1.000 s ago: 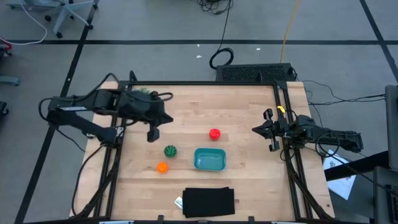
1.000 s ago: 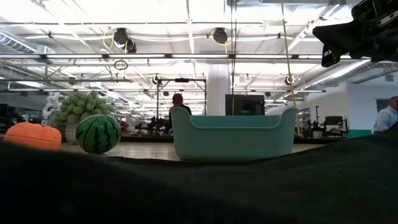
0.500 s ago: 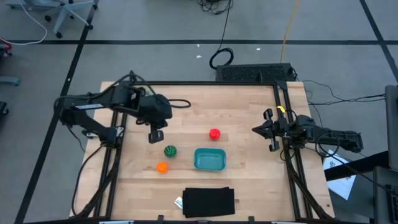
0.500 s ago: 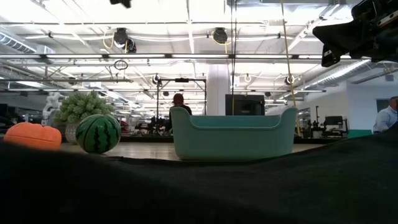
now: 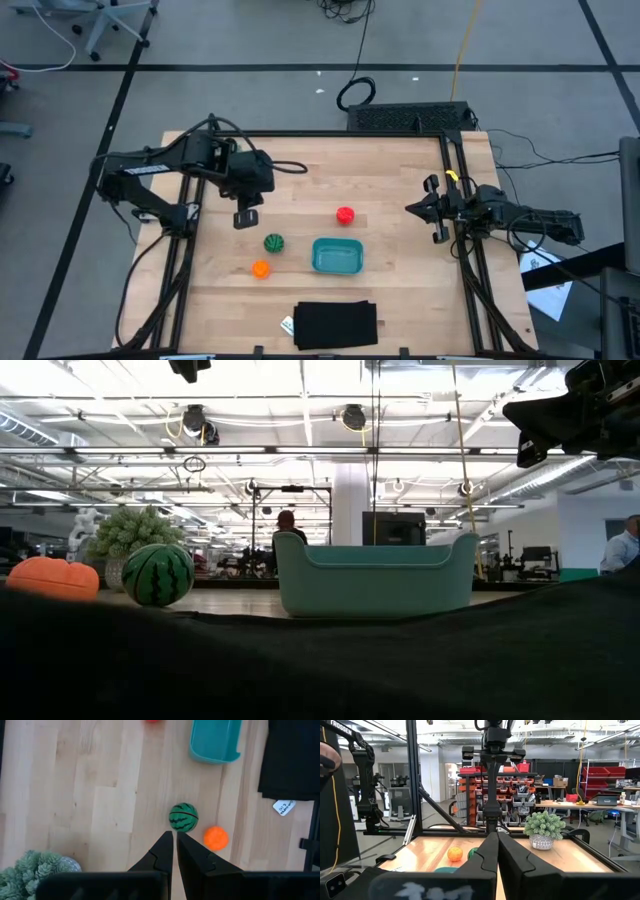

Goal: Pick and placing Produce into tupperware
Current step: Put the watermelon into the bin

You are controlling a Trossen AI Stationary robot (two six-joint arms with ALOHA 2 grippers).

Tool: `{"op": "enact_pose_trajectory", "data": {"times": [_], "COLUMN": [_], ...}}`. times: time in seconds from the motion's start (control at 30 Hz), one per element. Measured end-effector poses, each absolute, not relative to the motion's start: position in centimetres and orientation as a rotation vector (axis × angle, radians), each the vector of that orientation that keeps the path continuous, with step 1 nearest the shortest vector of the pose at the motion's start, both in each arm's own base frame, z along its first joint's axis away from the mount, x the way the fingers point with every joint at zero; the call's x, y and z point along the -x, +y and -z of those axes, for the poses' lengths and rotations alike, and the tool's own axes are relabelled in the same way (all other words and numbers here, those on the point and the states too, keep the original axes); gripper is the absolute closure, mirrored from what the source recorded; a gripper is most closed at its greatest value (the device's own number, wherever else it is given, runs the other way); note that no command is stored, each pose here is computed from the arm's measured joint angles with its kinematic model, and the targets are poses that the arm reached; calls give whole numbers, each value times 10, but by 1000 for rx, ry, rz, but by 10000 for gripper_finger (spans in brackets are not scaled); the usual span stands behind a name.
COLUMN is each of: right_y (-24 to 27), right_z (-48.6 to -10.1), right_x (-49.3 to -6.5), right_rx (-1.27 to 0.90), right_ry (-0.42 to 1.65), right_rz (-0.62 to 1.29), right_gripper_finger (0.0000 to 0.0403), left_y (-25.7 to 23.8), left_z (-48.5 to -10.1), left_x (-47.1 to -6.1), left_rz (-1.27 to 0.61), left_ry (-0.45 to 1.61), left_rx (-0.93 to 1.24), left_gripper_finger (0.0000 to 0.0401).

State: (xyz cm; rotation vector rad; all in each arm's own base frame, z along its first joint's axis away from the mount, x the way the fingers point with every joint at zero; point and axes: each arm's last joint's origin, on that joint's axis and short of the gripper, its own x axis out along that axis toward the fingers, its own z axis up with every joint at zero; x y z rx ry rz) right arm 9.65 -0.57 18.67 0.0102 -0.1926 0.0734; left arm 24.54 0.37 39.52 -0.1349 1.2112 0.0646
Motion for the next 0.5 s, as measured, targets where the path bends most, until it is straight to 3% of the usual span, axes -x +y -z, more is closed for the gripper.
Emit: {"op": "enact_pose_trajectory", "data": {"times": [0.5], "right_y": [-6], "right_z": [-187], "right_x": [-97], "right_rx": [-11], "right_ry": [-192], "right_rz": [-73], "right_gripper_finger": [403], "left_y": [4], "left_z": [-396], "left_x": [-247], "left_rz": [-102], "left_ry": [1189], "left_rx": [187], "left_gripper_finger": [374]}}
